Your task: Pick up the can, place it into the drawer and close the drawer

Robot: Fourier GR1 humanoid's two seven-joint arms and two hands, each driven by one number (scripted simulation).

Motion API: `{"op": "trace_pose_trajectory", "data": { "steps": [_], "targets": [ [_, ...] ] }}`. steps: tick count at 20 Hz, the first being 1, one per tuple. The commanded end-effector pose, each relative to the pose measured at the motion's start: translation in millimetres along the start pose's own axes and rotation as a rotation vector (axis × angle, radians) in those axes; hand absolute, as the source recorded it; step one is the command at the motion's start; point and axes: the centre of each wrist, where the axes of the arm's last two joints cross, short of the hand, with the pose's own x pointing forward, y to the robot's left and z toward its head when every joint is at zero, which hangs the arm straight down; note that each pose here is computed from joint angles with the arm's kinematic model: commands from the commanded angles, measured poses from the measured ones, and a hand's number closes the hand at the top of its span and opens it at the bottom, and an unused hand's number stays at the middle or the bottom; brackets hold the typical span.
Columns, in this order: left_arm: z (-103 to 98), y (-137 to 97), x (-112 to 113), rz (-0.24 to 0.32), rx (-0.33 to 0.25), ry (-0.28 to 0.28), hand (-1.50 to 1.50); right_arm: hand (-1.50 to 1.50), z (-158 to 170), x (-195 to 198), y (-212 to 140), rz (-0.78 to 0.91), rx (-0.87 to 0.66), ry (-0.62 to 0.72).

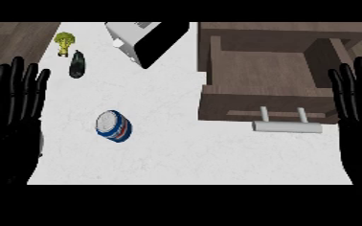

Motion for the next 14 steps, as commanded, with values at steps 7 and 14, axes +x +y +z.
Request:
{"op": "trace_pose_trajectory", "data": {
  "steps": [7,14],
  "targets": [
    [17.3,29.1,-22.4,0.011,-0.295,0.307,-1.50,-1.50,17.2,-25.0,-12.4,0.018,-0.127,0.278],
    [27.7,63.1,5.4,0.050,-0.323,0.370,-1.50,-1.50,35.5,-10.0,-35.7,0.030,-0.174,0.330]
  ]
}}
